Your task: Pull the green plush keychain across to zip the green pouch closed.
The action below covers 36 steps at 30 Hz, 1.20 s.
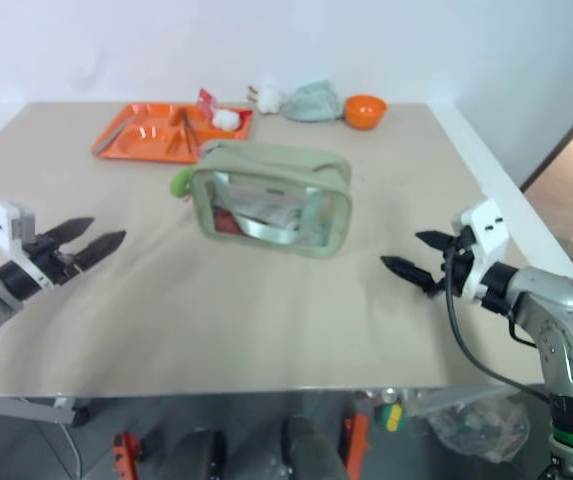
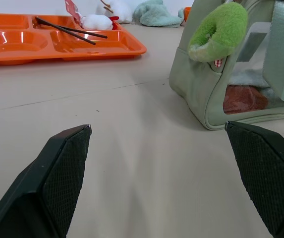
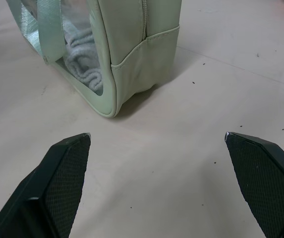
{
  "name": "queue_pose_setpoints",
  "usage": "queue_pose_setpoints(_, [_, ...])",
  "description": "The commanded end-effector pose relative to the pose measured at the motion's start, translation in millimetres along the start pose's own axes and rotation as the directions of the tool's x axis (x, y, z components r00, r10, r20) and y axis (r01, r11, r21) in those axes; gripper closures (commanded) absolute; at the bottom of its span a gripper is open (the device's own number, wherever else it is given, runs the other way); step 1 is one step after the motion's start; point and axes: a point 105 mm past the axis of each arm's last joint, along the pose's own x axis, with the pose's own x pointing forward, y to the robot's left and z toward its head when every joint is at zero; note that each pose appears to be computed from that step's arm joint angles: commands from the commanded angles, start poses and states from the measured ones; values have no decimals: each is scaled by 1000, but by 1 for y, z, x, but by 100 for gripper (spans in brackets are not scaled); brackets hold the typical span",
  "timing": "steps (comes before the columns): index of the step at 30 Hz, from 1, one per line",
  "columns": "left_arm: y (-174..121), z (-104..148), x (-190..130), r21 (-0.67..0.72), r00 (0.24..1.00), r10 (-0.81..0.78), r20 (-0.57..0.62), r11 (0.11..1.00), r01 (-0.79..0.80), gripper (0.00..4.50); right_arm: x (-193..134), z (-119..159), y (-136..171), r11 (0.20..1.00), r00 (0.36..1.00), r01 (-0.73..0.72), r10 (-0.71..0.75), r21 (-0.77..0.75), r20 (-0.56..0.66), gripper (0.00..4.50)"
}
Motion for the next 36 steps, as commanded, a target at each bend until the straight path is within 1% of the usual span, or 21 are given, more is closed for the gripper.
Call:
queue_pose_setpoints(1, [0, 19, -3, 17, 999, -8, 40, 1000, 8, 1, -3, 13, -2, 999, 1000, 9, -8, -40, 30, 0])
queue_pose_setpoints(6, [-1, 27, 0, 11, 999, -32, 43, 999, 32, 1, -2, 25, -4, 998, 999, 7, -4, -62, 47, 0])
queue_pose_setpoints(10, [-10, 38, 5, 38, 995, -80, 64, 996, 78, 1, -1, 44, -9, 995, 996, 25, -16, -99, 91, 0])
queue_pose_setpoints(12, [-17, 55, 11, 46, 987, -125, 101, 992, 121, 1, 2, 73, -10, 993, 985, 24, -3, -117, 172, 0])
queue_pose_setpoints(14, [-30, 74, 19, 84, 972, -204, 121, 977, 194, 1, 12, 104, -6, 984, 974, 0, 41, -179, 225, 0])
queue_pose_setpoints(18, [-53, 92, 30, 185, 937, -339, 81, 929, 320, 1, 38, 141, 10, 942, 966, -72, 147, -326, 212, 0])
queue_pose_setpoints(20, [-64, 102, 34, 209, 913, -400, 77, 902, 378, 1, 51, 162, 25, 914, 950, -133, 228, -384, 214, 0])
queue_pose_setpoints(22, [-71, 110, 37, 236, 892, -445, 76, 878, 418, 1, 63, 177, 38, 882, 936, -181, 291, -436, 199, 0])
queue_pose_setpoints(25, [-79, 118, 40, 260, 870, -488, 79, 852, 454, 1, 81, 185, 61, 808, 912, -270, 389, -523, 129, 0])
queue_pose_setpoints(28, [-87, 123, 42, 285, 849, -524, 69, 826, 487, 1, 99, 186, 79, 723, 886, -355, 462, -593, 33, 0])
queue_pose_setpoints(33, [-90, 122, 41, 281, 843, -532, 76, 823, 494, 1, 114, 176, 87, 626, 859, -433, 504, -649, -86, 0])
queue_pose_setpoints(36, [-90, 119, 41, 277, 844, -531, 74, 824, 494, 1, 122, 168, 87, 593, 851, -460, 506, -660, -138, 0])
